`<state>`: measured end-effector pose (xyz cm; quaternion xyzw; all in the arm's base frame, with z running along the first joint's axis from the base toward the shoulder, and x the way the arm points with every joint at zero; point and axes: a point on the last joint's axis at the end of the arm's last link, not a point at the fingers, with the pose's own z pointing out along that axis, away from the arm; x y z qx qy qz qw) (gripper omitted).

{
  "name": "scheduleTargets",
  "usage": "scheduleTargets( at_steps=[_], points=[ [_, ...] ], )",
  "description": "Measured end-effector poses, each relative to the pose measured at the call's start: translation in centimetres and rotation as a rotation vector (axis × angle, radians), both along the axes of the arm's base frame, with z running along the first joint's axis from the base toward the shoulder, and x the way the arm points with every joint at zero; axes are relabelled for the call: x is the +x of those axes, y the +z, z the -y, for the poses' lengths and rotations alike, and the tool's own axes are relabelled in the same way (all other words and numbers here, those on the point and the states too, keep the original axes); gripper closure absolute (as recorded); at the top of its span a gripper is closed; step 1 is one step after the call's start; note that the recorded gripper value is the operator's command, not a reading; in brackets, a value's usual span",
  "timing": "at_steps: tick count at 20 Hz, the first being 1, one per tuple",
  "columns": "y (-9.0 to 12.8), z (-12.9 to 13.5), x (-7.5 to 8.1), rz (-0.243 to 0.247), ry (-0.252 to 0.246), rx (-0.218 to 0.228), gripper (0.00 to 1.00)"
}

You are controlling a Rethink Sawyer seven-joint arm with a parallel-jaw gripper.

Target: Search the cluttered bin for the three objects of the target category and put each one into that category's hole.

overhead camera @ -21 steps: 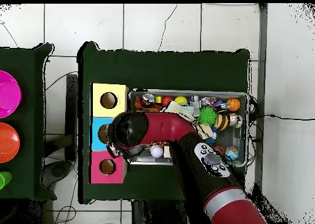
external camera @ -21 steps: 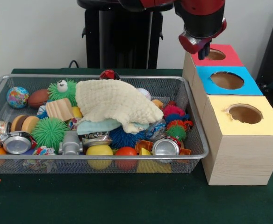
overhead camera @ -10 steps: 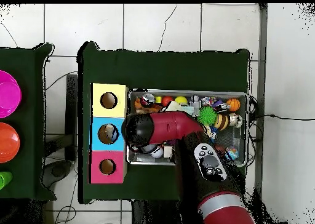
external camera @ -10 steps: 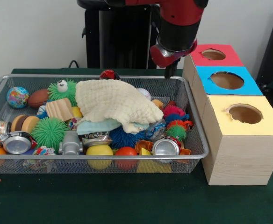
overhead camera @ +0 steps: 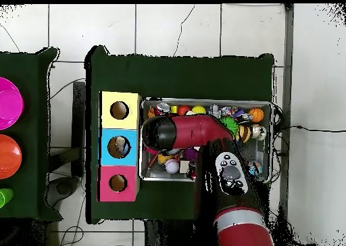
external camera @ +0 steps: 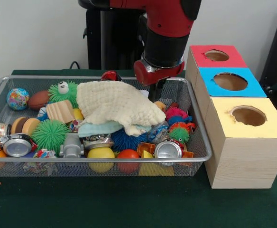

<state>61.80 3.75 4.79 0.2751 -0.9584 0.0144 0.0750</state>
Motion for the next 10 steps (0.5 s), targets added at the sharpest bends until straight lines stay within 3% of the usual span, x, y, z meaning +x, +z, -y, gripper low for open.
scheduleTargets(
  at_steps=[1,5,10],
  points=[
    [0.1,0.3,0.9,0.030,-0.026,-0.007,1.00],
    [0.4,0.7,2.2,0.069,-0.079,-0.001,1.00],
    [-0.4,1.1,4.0,0.085,-0.173,0.030,1.00]
  ],
)
